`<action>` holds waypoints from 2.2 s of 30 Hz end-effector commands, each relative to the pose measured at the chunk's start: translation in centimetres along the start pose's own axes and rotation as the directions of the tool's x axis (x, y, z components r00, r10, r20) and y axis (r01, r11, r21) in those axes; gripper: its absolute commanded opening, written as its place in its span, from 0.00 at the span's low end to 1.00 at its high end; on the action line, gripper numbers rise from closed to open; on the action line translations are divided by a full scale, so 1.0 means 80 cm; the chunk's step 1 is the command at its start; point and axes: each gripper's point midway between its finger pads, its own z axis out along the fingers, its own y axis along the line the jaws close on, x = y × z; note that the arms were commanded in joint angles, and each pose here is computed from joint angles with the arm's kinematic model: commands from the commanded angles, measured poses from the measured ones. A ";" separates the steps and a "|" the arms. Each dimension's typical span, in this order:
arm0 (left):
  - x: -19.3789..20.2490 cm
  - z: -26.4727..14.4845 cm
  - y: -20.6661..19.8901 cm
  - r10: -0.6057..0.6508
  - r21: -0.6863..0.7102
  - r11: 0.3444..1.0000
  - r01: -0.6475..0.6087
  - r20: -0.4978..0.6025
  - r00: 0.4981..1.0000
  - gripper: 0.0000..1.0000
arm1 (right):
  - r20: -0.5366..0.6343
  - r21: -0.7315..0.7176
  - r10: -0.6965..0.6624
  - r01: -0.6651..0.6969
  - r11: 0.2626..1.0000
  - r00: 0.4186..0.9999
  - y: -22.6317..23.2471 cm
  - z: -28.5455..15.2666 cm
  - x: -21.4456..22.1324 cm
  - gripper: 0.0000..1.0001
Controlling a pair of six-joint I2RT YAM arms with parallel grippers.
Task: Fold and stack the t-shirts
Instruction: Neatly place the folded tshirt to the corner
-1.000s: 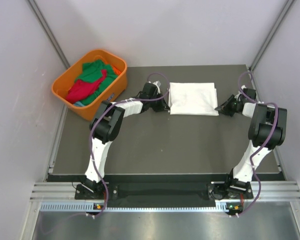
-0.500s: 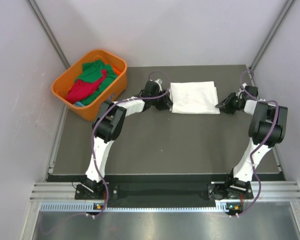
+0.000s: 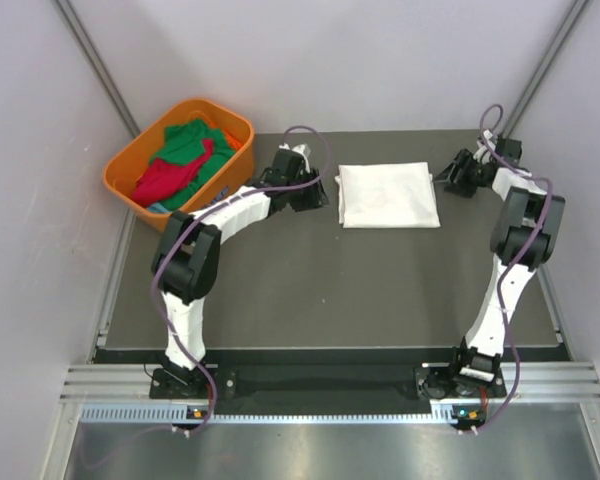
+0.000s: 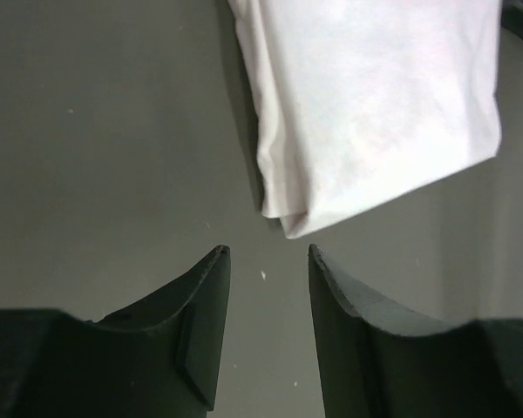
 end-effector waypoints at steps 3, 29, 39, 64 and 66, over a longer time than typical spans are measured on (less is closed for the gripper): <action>0.000 -0.064 -0.020 0.108 0.049 0.993 -0.110 0.030 0.994 0.46 | -0.113 -0.073 -0.062 0.054 0.996 0.992 -0.005 0.036 0.009 0.56; 0.043 -0.090 -0.037 0.110 0.142 0.984 -0.107 -0.016 0.994 0.44 | -0.061 -0.113 -0.129 0.122 0.986 0.990 0.020 0.086 -0.018 0.00; 0.058 -0.088 -0.038 0.118 0.142 0.984 -0.112 -0.036 0.992 0.44 | 0.134 -0.047 -0.247 0.256 0.966 0.960 0.043 0.061 -0.102 0.00; 0.053 -0.088 -0.057 0.129 0.185 0.975 -0.121 -0.033 0.991 0.44 | 0.371 0.420 -0.459 0.296 0.858 0.807 -0.067 -0.017 -0.268 0.00; 0.055 -0.085 -0.055 0.128 0.183 0.976 -0.119 -0.039 0.991 0.44 | 0.400 0.421 -0.479 0.307 0.853 0.782 -0.067 -0.024 -0.281 0.00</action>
